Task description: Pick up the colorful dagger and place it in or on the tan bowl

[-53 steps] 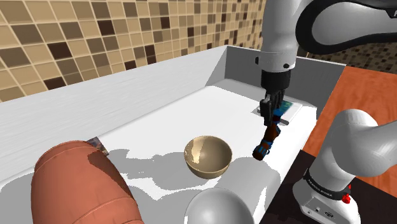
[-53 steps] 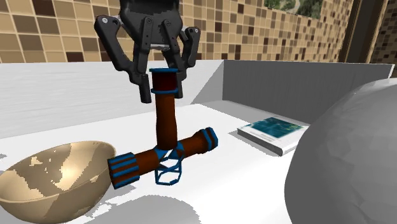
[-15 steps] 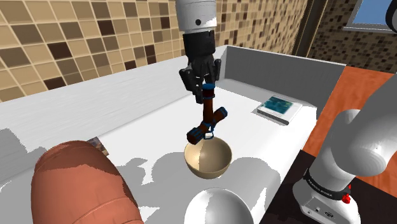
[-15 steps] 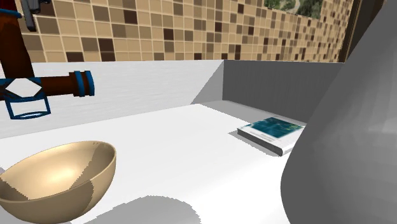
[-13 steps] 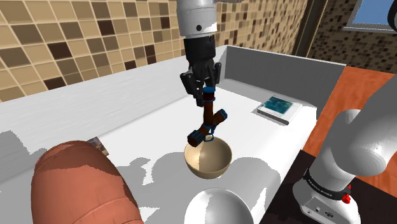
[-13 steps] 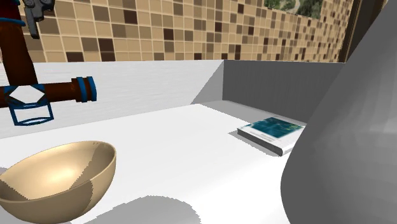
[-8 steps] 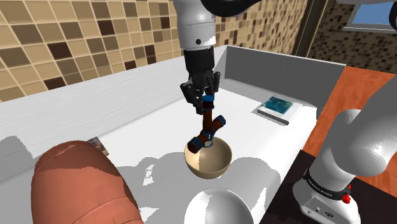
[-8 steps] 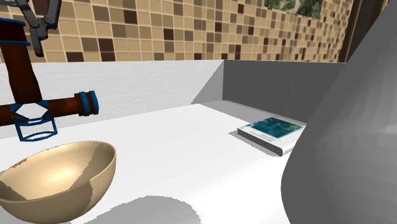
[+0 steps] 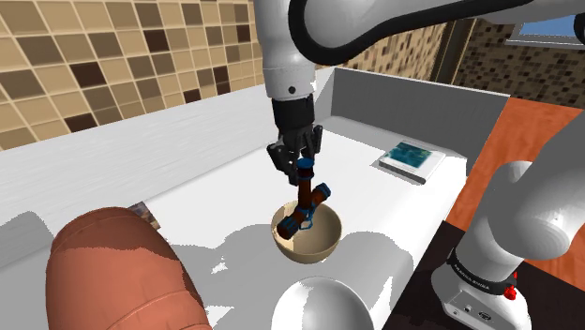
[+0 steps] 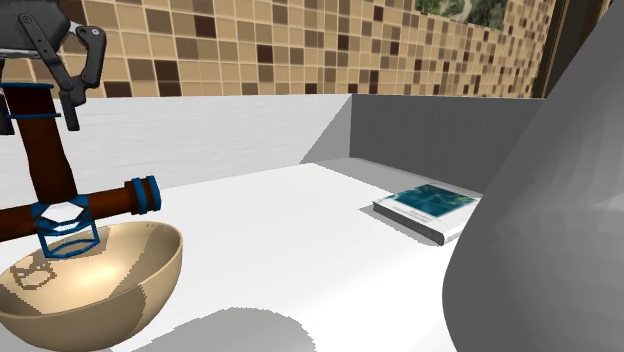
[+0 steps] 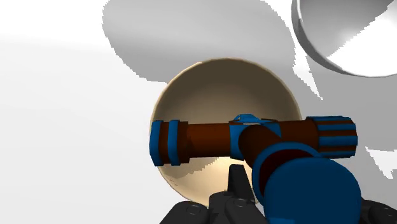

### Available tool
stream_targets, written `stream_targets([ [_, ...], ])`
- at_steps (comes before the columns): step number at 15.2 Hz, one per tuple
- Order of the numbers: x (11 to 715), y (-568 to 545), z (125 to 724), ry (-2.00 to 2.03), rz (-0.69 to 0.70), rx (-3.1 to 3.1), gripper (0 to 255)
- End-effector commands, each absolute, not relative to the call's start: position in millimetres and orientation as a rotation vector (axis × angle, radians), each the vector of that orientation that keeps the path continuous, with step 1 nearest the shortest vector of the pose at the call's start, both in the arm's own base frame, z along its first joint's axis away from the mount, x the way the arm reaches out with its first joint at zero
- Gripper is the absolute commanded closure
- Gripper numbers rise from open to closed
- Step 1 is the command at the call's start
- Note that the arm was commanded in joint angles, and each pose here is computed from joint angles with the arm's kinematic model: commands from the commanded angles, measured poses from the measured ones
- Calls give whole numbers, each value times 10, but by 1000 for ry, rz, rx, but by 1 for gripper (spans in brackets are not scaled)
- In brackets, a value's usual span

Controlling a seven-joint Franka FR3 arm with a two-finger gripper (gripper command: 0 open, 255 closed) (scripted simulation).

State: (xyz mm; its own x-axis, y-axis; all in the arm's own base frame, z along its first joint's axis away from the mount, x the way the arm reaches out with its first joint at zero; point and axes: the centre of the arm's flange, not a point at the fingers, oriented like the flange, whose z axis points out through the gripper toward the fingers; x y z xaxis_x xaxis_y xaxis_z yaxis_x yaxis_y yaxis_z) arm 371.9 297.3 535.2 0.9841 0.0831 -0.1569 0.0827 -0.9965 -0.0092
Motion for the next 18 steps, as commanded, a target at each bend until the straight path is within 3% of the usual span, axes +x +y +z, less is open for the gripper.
stream_targets([
  [1, 3714, 2966, 5244, -131, 246, -3126, 255],
  [10, 3714, 2966, 5169, -131, 246, -3126, 255],
  [11, 3714, 2966, 5169, -131, 246, -3126, 0],
  [16, 3714, 2967, 5169, -131, 246, -3126, 0],
  [18, 3756, 2967, 5430, -131, 246, -3126, 0],
])
